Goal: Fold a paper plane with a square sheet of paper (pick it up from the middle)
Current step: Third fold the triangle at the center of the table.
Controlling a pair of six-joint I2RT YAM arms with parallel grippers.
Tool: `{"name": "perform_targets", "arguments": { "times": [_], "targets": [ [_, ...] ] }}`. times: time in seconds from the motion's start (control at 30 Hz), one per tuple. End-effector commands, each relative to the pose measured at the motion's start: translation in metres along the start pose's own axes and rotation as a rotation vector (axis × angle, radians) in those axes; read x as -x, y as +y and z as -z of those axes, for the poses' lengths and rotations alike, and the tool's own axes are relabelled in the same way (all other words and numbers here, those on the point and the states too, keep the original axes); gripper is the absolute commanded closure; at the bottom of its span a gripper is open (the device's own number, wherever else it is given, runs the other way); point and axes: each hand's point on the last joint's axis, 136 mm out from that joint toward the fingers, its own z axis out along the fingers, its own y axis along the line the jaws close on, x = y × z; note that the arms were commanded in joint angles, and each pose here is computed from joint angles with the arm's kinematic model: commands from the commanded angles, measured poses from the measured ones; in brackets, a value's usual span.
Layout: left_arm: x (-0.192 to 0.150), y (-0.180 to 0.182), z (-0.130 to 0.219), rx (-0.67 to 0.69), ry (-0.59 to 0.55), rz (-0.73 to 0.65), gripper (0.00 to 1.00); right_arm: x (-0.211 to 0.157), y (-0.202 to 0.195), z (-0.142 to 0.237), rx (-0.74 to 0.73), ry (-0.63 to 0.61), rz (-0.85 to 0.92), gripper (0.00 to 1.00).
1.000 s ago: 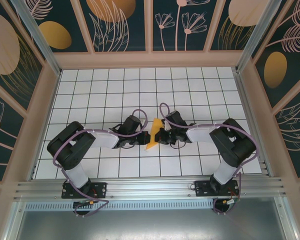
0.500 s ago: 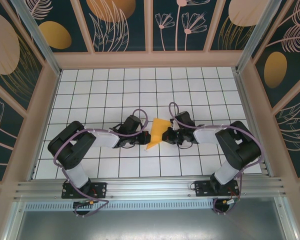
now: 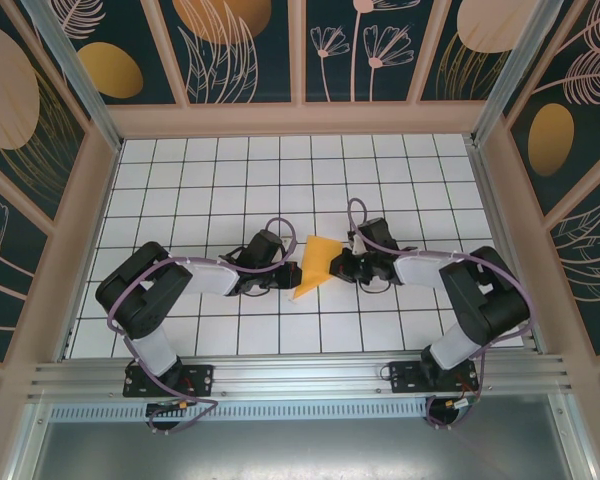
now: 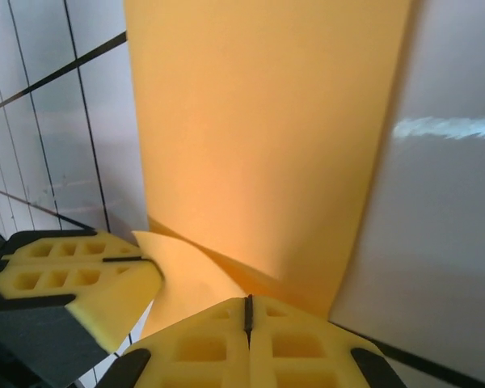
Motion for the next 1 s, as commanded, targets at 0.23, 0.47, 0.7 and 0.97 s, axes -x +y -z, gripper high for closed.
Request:
{"name": "perform_targets", "arguments": {
  "times": [0.23,0.47,0.7,0.97],
  "targets": [
    [-0.031,0.031,-0.006,0.111,0.102,0.029,0.97,-0.001,-0.020,-0.007,-0.056,0.007,-0.016,0.95],
    [-0.030,0.031,-0.005,0.110,0.098,0.033,0.97,0.010,-0.008,0.004,-0.026,-0.029,0.007,0.94],
    [-0.029,0.029,-0.005,0.106,0.095,0.036,0.97,0.004,-0.039,-0.007,-0.092,-0.001,-0.048,0.95],
    [-0.028,0.031,-0.005,0.113,0.088,0.044,0.97,0.016,0.013,0.019,0.002,-0.037,0.052,0.93]
  ]
}}
